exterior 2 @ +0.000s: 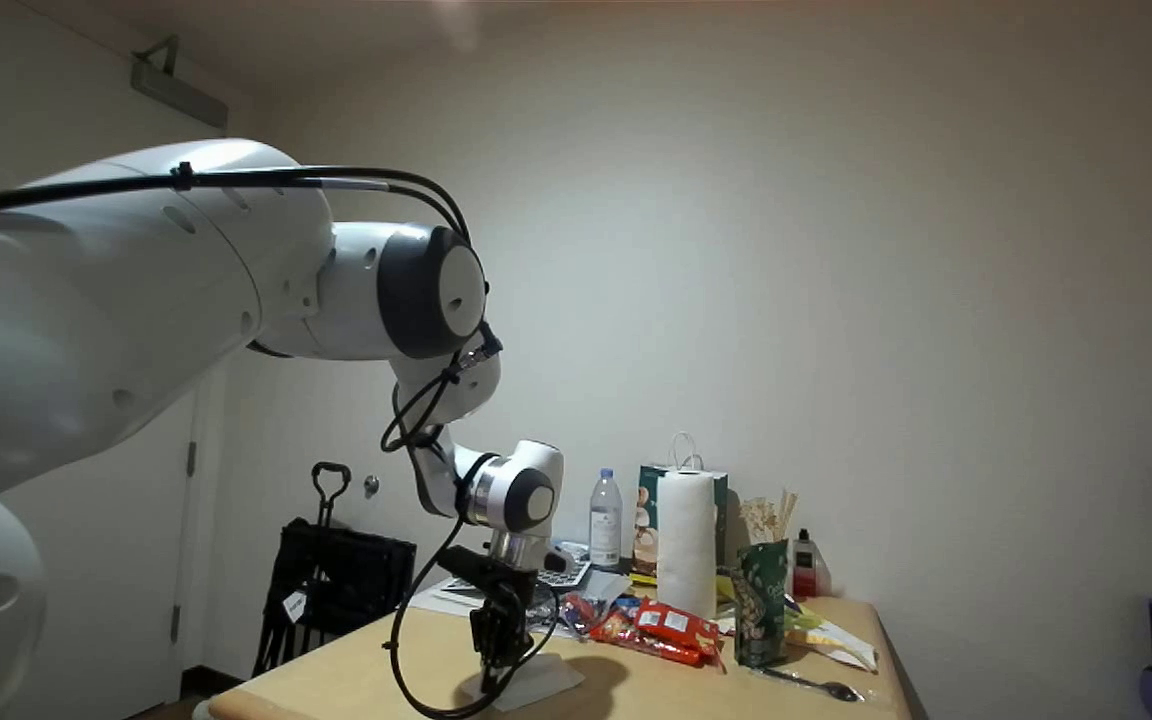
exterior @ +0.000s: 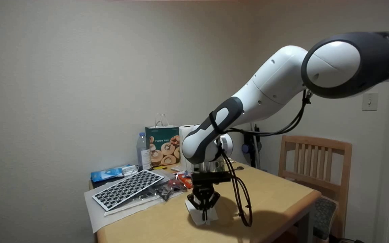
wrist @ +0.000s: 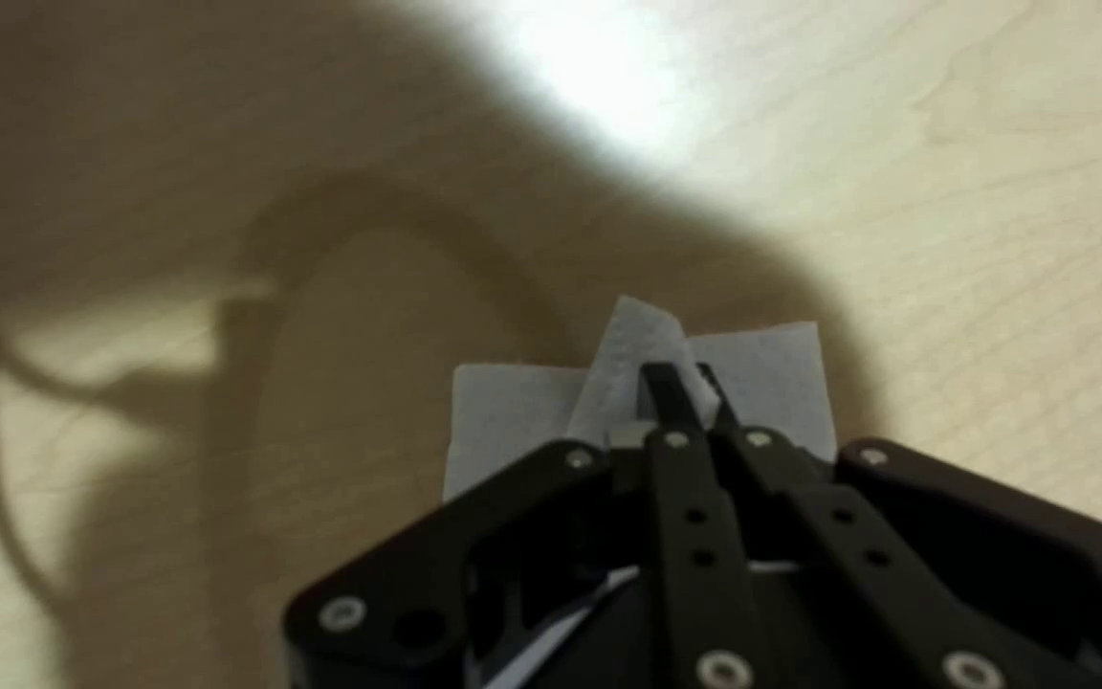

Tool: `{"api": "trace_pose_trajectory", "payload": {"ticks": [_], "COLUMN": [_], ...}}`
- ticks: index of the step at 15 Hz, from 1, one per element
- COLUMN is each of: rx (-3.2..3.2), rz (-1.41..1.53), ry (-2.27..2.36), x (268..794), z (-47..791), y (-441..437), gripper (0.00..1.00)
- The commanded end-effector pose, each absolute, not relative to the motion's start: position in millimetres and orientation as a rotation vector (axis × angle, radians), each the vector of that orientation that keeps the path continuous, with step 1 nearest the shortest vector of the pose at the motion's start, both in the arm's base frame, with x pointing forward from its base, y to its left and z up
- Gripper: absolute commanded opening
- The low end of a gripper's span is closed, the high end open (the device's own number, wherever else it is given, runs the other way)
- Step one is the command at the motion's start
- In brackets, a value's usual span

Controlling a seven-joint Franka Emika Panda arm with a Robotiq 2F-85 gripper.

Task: Use the white napkin to wipe the table

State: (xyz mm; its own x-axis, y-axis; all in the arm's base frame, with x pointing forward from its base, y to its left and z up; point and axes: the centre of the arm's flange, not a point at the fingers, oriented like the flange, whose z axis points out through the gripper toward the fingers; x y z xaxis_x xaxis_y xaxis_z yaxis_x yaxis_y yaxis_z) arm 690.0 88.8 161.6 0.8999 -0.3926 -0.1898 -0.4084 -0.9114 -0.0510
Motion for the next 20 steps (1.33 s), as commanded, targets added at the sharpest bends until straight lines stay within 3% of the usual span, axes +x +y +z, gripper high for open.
{"api": "trace_pose_trajectory", "payload": {"ticks": [1, 4, 14, 15, 20], "rx": [-2.975, -2.952, -2.747, -2.772, -2.762], "rz": [0.269, 0.308, 0.662, 0.525, 0.594], "ry": [0.628, 0.659, 0.549, 0.552, 0.546], "x": [690.0, 691.2, 620.3, 660.9, 647.1], "z": [161.5, 141.5, 113.5, 142.9, 140.1], "y": [88.8, 87.1, 89.9, 87.8, 91.5], "gripper": [0.02, 0.0, 0.0, 0.02, 0.0]}}
